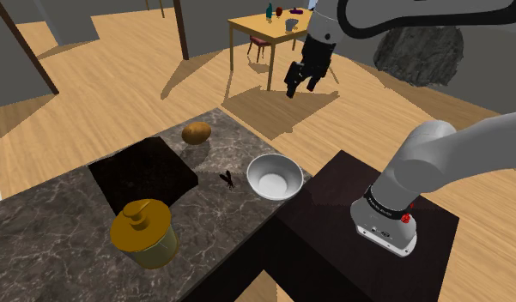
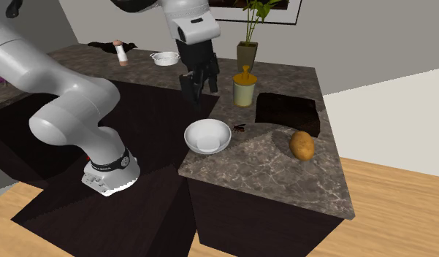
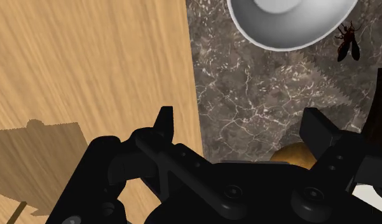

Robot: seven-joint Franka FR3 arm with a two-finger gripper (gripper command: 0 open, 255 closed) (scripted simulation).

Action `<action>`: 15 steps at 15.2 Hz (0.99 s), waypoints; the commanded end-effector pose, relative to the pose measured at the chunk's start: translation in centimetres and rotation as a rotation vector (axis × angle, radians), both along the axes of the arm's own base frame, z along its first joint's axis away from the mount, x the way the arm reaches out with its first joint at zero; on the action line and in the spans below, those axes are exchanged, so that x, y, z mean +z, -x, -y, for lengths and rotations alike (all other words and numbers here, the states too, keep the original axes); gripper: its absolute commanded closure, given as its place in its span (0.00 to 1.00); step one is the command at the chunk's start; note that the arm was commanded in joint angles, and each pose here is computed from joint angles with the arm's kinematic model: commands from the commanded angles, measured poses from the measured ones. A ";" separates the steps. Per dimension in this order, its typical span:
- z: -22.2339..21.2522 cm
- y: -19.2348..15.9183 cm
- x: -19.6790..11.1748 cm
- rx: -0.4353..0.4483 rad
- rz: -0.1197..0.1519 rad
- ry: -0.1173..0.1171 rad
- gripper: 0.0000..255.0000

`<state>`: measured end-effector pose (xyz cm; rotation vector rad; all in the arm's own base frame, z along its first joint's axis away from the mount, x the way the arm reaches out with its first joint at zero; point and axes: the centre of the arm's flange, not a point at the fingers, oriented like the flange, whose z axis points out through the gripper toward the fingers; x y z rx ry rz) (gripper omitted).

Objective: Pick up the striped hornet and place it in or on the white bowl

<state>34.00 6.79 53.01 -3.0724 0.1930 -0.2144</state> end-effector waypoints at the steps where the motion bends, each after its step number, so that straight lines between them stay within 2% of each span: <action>1: -2.0 -0.6 -2.0 0.003 0.000 0.000 0.00; 15: -14.6 -3.3 -15.3 0.027 -0.006 0.004 0.00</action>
